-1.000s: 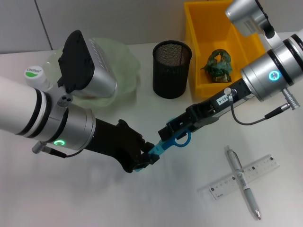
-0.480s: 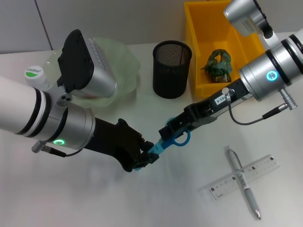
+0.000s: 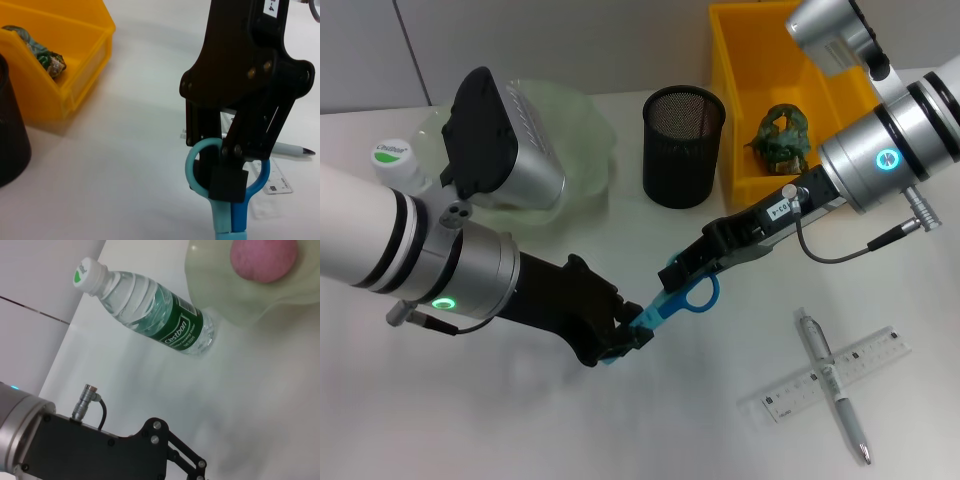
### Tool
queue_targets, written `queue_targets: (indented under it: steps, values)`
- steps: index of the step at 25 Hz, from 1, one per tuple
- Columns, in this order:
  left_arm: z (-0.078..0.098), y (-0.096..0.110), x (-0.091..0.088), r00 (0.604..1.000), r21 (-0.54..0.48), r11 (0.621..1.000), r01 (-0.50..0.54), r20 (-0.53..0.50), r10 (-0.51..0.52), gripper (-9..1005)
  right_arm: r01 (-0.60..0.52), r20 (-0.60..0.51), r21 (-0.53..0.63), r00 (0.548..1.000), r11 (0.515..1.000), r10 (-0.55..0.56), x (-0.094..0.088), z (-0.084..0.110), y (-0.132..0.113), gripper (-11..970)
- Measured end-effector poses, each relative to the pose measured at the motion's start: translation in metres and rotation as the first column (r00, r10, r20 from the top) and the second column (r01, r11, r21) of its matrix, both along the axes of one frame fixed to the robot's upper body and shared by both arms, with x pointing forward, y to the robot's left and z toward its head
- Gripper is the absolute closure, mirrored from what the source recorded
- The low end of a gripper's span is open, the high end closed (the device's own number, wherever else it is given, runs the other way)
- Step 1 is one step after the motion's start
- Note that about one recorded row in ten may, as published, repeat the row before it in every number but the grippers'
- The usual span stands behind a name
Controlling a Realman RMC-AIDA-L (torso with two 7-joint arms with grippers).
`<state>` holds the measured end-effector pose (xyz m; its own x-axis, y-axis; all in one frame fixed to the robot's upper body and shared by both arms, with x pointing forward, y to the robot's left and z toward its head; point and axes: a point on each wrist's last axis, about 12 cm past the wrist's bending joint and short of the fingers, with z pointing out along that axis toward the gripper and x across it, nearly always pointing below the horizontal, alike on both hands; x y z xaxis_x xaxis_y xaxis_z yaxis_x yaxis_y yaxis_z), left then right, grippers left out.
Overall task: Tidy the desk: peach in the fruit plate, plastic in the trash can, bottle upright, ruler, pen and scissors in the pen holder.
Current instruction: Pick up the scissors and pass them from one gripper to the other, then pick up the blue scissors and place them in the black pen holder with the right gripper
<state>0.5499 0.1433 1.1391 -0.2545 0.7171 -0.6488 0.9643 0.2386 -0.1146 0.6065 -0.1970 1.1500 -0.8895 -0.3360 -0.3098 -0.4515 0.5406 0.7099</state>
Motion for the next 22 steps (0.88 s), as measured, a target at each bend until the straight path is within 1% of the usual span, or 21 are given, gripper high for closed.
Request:
queue_targets:
  steps: [1,7,12,22]
  values:
    - [0.0000,0.0000,0.0000,1.000,0.000,1.000,0.000,0.000,0.000,757,0.000,0.000,0.000,1.000,1.000,0.000,0.0000,0.0000,0.0000,748]
    - [-0.0005,-0.0004,-0.0004,1.000,0.001,1.000,0.003,-0.001,-0.003,756,-0.003,0.000,-0.003,1.000,1.000,0.003,-0.0003,-0.0003,0.0002,777]
    - [0.0000,-0.0004,-0.0007,1.000,0.001,1.000,0.005,0.001,-0.005,755,-0.009,0.001,-0.009,1.000,1.000,0.009,-0.0010,-0.0010,0.0003,840]
    - [0.0020,0.0020,-0.0004,1.000,0.000,1.000,0.000,-0.010,0.000,753,-0.018,0.004,-0.019,1.000,1.000,0.018,-0.0014,-0.0015,0.0014,868]
